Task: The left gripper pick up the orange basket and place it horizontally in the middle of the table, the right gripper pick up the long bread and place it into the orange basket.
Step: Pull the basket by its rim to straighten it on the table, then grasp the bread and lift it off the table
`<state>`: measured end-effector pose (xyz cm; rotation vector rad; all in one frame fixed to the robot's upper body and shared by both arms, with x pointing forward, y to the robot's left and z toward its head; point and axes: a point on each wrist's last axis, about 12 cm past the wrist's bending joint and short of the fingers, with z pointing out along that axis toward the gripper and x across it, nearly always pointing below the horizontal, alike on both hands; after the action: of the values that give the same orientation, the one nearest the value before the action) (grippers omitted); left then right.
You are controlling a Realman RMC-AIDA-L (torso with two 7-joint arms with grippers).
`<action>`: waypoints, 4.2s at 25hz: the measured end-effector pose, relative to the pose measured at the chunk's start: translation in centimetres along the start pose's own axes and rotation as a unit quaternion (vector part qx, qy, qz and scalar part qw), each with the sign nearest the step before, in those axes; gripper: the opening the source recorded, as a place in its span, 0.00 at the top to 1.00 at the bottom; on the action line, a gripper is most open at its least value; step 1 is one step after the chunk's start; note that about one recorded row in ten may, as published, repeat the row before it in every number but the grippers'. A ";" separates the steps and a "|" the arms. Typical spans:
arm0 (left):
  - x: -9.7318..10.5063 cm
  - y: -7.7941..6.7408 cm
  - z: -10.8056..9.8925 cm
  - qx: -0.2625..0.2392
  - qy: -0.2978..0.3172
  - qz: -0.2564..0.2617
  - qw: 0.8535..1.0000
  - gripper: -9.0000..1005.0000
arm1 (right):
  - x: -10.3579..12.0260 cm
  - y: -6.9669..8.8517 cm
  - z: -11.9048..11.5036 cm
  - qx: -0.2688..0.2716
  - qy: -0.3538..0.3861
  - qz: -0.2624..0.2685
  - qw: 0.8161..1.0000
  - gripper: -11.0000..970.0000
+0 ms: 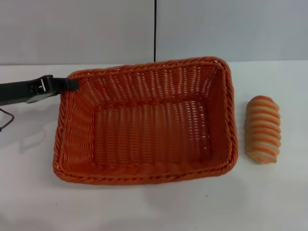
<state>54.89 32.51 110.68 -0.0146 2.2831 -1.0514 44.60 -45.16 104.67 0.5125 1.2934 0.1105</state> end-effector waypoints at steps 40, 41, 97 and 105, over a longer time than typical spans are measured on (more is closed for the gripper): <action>-0.9 -1.2 -2.3 0.165 -0.363 0.235 0.886 0.25 | -18.5 5.4 6.8 -0.396 0.387 0.071 0.830 0.19; -0.8 -1.3 -2.3 0.169 -0.371 0.243 0.880 0.25 | -18.5 6.0 7.3 -0.400 0.411 0.066 0.816 0.19; 2.1 -1.6 -1.0 0.208 -0.382 0.239 0.868 0.25 | 2.3 16.2 12.8 -0.373 0.594 -0.216 0.679 0.27; 2.2 -1.5 -1.0 0.208 -0.382 0.237 0.869 0.25 | 2.9 16.8 12.6 -0.377 0.592 -0.217 0.679 0.28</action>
<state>52.20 31.56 111.06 0.2503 1.2312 -1.0049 60.70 -33.05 111.44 -0.7762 2.4007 0.6270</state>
